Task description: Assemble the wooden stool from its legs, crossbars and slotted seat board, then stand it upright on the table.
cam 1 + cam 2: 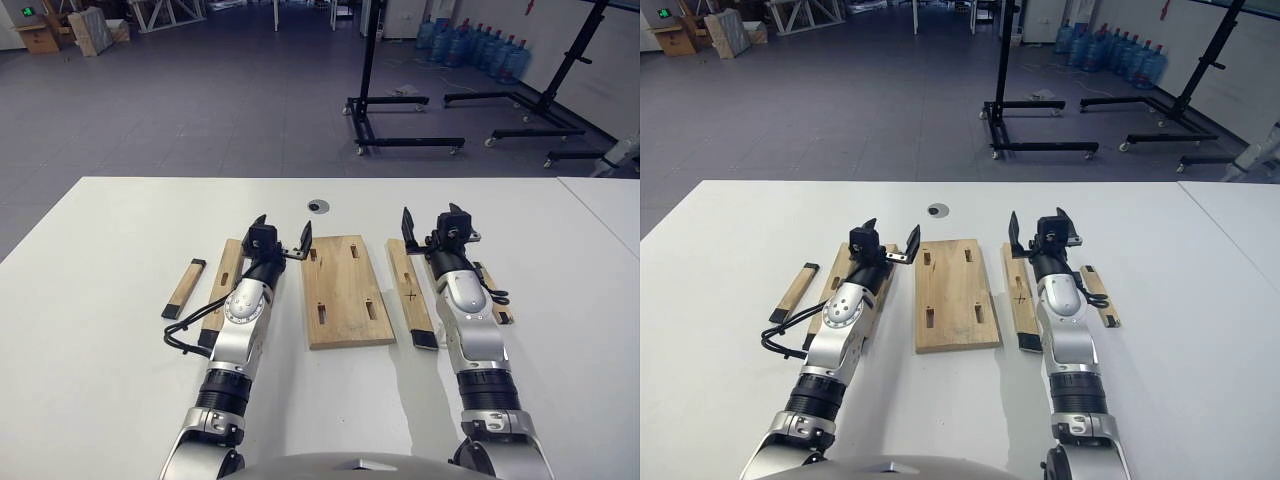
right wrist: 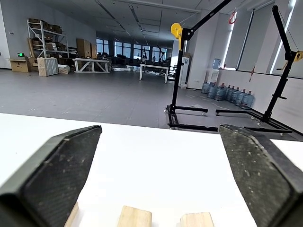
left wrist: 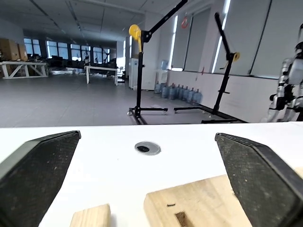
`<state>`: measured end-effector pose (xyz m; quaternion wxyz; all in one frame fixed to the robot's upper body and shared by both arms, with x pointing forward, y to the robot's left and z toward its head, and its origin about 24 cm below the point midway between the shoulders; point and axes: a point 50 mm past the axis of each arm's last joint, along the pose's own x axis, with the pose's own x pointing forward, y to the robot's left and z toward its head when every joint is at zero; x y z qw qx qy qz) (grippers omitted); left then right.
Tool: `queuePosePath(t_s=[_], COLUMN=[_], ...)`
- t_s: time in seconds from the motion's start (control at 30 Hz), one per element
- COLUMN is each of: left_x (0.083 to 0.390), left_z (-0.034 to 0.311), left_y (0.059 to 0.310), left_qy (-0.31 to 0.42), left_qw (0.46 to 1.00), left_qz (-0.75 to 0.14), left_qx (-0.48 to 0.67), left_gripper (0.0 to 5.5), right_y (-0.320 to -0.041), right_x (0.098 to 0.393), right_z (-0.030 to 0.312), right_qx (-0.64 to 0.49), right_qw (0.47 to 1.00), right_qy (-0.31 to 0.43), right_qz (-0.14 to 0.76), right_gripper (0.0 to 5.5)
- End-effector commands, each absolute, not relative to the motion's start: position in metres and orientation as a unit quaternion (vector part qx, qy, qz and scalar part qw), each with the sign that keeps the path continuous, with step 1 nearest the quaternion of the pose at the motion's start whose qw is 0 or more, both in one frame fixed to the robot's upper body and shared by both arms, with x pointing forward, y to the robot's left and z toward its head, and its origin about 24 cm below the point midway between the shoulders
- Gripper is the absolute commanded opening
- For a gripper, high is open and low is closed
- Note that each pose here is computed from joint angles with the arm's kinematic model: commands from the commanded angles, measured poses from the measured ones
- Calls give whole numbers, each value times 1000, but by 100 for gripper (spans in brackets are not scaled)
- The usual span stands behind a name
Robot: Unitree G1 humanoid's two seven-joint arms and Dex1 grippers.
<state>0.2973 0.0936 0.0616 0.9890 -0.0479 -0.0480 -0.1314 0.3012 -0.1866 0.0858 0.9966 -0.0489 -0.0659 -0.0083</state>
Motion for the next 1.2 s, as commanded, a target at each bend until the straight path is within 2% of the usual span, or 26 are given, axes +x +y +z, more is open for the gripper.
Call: queuePosePath(t_s=[0.03, 0.23, 0.37, 0.53, 0.67, 0.73, 0.93, 1.17, 1.2], left_x=[300, 297, 294, 291, 287, 285, 283, 283, 283], left_z=[63, 55, 53, 53, 53, 51, 48, 48, 48], left_y=[88, 81, 85, 88, 85, 86, 84, 85, 86], left_qy=[-46, -38, -43, -47, -57, -54, -45, -44, -44], left_qw=[988, 989, 990, 992, 991, 992, 993, 993, 993], left_qz=[-137, -128, -110, -87, -82, -74, -71, -71, -70], left_qx=[-62, -68, -71, -73, -87, -87, -86, -80, -80], left_gripper=[520, 520, 520, 520, 520, 520, 520, 520, 520], right_y=[-189, -190, -207, -262, -319, -331, -328, -321, -319], right_x=[305, 308, 305, 286, 246, 232, 207, 190, 188], right_z=[91, 96, 94, 86, 53, 43, 13, -5, -8], right_qx=[-55, -64, -77, -51, -50, -38, -13, 26, 33], right_qw=[996, 995, 995, 998, 991, 987, 968, 941, 937], right_qy=[-71, -76, -63, 9, 117, 149, 249, 337, 347], right_qz=[-6, 7, -5, -23, -37, -51, -22, 3, 5], right_gripper=[453, 453, 453, 453, 453, 453, 453, 453, 435])
